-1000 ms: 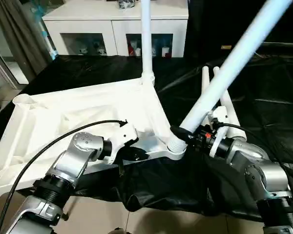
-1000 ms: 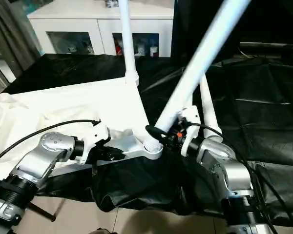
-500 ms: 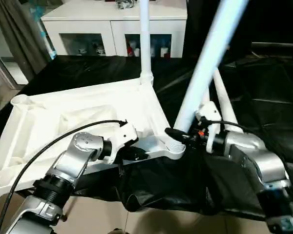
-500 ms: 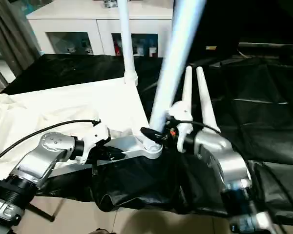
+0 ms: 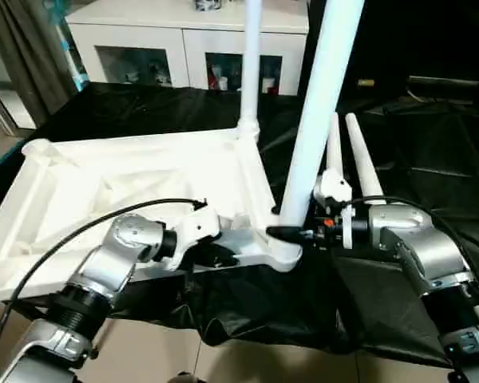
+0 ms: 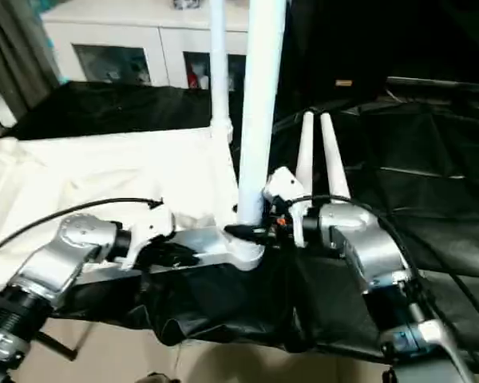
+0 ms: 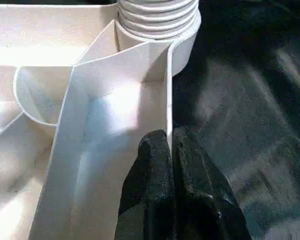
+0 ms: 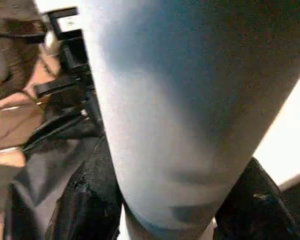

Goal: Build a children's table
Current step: Insert table leg to table base

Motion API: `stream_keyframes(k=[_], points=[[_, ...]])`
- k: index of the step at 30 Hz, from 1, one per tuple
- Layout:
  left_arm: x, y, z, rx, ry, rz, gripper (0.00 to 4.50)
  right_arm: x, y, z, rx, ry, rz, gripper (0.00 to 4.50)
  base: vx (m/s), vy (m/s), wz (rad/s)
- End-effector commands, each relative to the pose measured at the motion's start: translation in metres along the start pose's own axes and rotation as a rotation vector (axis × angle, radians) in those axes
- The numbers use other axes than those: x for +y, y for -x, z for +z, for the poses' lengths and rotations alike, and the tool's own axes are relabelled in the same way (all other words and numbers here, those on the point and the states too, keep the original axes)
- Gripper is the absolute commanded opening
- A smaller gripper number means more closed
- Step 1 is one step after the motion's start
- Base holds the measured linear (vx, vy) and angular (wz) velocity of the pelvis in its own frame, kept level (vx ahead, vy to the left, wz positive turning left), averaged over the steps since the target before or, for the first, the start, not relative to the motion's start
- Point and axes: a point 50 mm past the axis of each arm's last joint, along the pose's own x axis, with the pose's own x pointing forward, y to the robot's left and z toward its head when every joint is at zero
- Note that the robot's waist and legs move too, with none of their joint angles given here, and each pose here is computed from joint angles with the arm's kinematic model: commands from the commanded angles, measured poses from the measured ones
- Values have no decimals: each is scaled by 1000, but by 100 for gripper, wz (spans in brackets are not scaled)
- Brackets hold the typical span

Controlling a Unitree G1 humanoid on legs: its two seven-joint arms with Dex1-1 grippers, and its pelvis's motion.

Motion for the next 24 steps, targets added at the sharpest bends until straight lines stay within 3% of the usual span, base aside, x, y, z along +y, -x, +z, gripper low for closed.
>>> stream_keyframes(k=[1, 6, 12, 14, 21, 23, 24], points=[[7, 8, 17, -15, -81, -2, 0, 15, -7, -31, 111, -93, 138, 189, 0, 0, 0], [12, 12, 19, -7, -86, 15, 0, 14, -7, -31, 111, -81, 143, 189, 0, 0, 0], [20, 17, 21, -15, -57, 96, 0, -4, -12, -36, 99, -92, -80, 189, 0, 0, 0], [29, 18, 24, -11, -15, 201, 0, -16, -16, -41, 88, -148, -242, 188, 0, 0, 0], [44, 17, 39, -11, 71, 384, 0, -25, -35, -54, 102, -301, -444, 188, 0, 0, 0], [53, 10, 46, 16, 171, 540, 0, -33, -54, -59, 122, -383, -563, 188, 0, 0, 0], [53, 10, 46, 16, 171, 540, 0, -33, -54, -59, 122, -383, -563, 188, 0, 0, 0]])
